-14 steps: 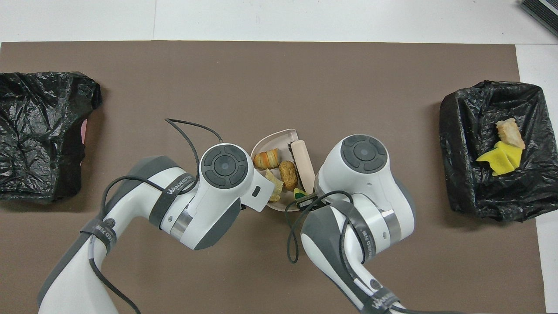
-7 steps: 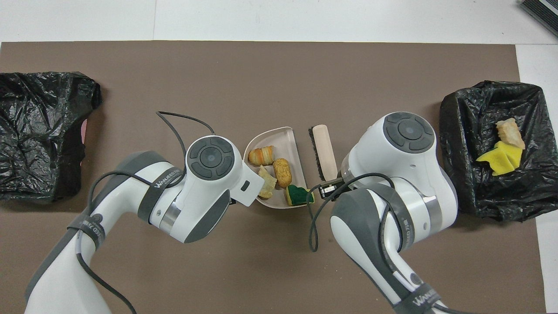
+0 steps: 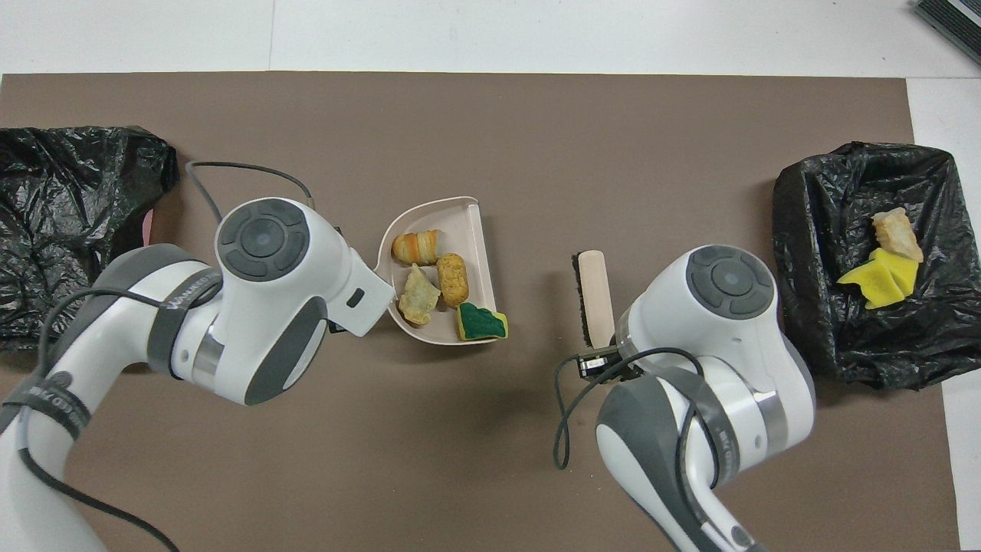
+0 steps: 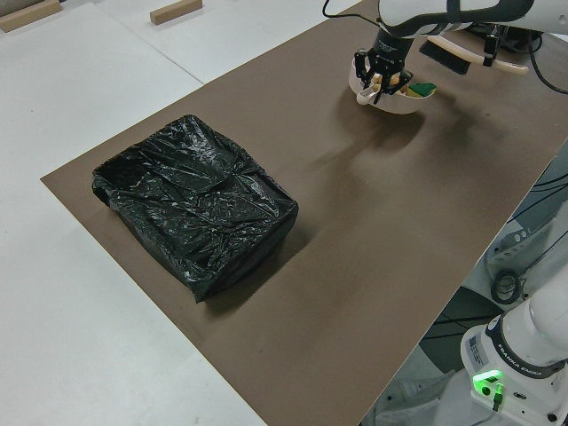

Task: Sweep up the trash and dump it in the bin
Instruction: 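Carry the loaded dustpan with the left gripper to the nearby black bin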

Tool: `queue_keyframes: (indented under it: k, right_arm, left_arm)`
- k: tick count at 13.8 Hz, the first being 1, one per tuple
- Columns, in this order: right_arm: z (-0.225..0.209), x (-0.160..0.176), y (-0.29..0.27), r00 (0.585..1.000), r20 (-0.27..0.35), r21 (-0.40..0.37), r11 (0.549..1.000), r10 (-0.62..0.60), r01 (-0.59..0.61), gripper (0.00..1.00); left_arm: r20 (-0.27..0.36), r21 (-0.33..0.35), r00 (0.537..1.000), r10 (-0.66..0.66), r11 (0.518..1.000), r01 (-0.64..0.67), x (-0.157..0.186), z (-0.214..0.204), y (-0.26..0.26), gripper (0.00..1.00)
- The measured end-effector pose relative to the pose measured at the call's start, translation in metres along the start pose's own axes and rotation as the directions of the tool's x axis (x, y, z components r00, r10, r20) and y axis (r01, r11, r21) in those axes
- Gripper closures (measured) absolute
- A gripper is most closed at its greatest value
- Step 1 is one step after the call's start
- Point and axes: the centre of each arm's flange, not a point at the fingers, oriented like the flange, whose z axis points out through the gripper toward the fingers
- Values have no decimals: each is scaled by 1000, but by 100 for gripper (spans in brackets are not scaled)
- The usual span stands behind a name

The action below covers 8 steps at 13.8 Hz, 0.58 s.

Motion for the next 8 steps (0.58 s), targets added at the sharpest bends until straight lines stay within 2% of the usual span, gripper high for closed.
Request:
queue_keyframes:
  k: [4,8]
  right_arm:
    - [10,-41,-77,997,-22,-26,997,75,-76,74]
    - [29,-71,-129,998,-34,-41,997,56,-58,74]
  left_arm:
    - [-2,26,999,51,998,-51,-87,-32,-28,67]
    - [-45,-7,998,37,999,-38,-193,-41,-49,67]
